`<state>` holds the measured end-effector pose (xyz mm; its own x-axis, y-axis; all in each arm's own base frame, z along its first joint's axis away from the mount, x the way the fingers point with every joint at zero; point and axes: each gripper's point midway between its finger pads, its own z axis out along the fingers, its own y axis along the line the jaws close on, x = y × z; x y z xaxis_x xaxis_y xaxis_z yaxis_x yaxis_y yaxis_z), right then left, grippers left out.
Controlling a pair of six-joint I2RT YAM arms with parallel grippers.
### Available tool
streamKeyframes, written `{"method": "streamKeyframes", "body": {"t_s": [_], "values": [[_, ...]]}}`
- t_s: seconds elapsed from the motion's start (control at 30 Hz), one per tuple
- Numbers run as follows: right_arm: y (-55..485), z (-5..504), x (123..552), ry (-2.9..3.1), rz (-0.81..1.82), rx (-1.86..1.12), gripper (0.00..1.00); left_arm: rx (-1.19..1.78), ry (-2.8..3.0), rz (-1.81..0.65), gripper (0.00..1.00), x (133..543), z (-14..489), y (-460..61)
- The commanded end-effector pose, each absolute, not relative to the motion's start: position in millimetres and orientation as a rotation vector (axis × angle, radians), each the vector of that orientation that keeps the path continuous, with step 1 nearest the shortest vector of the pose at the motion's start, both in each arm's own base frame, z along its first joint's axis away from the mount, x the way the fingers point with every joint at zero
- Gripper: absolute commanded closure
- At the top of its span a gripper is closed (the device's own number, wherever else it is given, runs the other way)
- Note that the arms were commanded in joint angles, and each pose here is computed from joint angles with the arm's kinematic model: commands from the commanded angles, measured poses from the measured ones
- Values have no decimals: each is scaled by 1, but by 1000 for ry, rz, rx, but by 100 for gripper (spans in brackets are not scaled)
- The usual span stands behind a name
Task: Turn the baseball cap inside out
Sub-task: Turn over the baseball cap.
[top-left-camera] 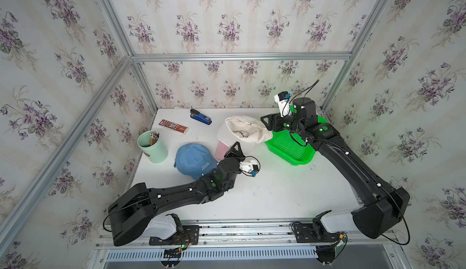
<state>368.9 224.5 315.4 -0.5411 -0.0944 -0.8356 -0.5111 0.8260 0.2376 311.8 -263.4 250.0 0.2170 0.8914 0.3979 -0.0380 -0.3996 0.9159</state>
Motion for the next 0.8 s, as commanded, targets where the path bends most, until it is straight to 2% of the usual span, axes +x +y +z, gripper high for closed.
{"method": "streamKeyframes", "body": {"t_s": [0.0, 0.1, 0.23, 0.5, 0.77], "values": [[221, 295, 357, 2163, 463, -559, 24, 1390, 795, 1330, 93, 307, 299, -263], [220, 282, 354, 2189, 366, -602, 17, 1417, 812, 1294, 93, 304, 297, -264], [242, 283, 338, 2131, 292, -741, 17, 1497, 837, 1235, 93, 296, 284, -259], [252, 292, 357, 2096, 7, -771, 17, 1554, 865, 1214, 93, 288, 274, -249], [266, 278, 372, 2091, -52, -884, 17, 1534, 854, 1202, 93, 282, 279, -250]]}}
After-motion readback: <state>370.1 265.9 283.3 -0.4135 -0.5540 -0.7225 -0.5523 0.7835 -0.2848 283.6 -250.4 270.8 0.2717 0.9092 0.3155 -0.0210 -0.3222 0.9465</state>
